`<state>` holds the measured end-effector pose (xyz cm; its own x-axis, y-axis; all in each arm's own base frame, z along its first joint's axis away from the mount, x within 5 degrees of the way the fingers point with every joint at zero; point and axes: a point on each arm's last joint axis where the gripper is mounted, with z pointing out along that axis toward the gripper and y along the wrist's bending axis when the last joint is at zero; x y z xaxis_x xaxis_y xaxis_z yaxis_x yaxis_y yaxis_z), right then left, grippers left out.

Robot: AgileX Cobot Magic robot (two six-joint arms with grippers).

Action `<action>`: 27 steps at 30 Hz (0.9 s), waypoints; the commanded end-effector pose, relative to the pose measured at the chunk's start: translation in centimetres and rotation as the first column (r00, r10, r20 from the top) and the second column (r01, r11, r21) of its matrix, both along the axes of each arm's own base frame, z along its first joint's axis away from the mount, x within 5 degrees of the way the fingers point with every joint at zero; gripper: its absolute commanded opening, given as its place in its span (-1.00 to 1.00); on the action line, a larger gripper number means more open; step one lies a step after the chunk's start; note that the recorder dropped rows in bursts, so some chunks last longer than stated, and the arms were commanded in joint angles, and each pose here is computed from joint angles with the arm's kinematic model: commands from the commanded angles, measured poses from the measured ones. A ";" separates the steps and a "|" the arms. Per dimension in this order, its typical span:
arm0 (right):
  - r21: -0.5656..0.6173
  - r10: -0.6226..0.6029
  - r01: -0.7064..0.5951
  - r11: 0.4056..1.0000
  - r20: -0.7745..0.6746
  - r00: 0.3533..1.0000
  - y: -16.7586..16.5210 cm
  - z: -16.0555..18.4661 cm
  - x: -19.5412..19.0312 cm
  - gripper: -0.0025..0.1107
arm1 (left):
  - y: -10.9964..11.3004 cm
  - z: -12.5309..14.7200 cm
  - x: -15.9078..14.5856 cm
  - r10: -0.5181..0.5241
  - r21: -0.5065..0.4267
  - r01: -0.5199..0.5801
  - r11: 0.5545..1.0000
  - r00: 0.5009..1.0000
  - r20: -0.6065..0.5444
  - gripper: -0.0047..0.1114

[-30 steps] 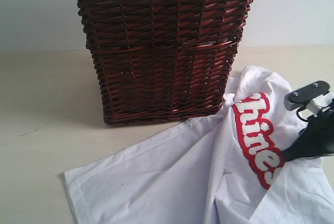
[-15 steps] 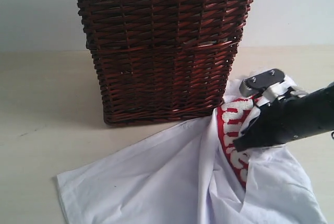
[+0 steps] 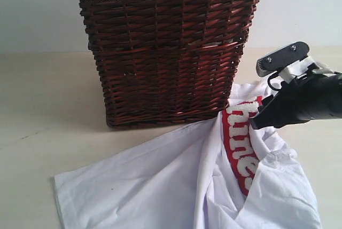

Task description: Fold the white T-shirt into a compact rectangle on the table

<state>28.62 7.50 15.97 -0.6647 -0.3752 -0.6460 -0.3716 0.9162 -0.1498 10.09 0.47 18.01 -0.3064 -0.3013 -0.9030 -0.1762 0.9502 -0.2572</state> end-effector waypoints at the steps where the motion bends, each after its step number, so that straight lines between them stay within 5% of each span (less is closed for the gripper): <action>1: 0.078 -0.126 0.129 0.989 -0.045 0.991 -0.2 -0.6 0.1 -0.11 | 0.0 -0.1 0.0 -0.001 -0.003 0.001 1.000 1.000 -0.004 -0.92; 7: 0.048 -0.147 0.147 0.988 0.000 0.989 -1.9 0.6 -1.0 -0.11 | 0.0 -0.1 0.0 -0.001 -0.003 0.001 1.000 1.000 -0.004 -0.92; 15: 0.137 -0.114 0.140 0.981 -0.179 0.977 -5.7 -2.2 -3.9 -0.42 | 0.0 -0.1 0.0 -0.001 -0.003 0.001 1.000 1.000 -0.004 -0.92; 19: 0.243 -0.045 0.109 0.964 -0.254 0.966 -5.3 -3.0 -3.6 -0.43 | 0.0 -0.1 0.0 -0.001 -0.003 0.001 1.000 1.000 -0.004 -0.92; 27: 0.225 -0.058 0.121 0.967 -0.266 0.962 -5.6 -4.0 -1.4 0.07 | 0.0 -0.1 0.0 -0.001 -0.003 0.001 1.000 1.000 -0.004 -0.92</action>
<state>26.28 2.39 11.70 -0.8528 -0.1630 -0.4961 -0.2945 0.9346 0.1993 10.09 0.47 18.01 -0.3064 -0.3013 -0.9030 -0.1762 0.9502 -0.2572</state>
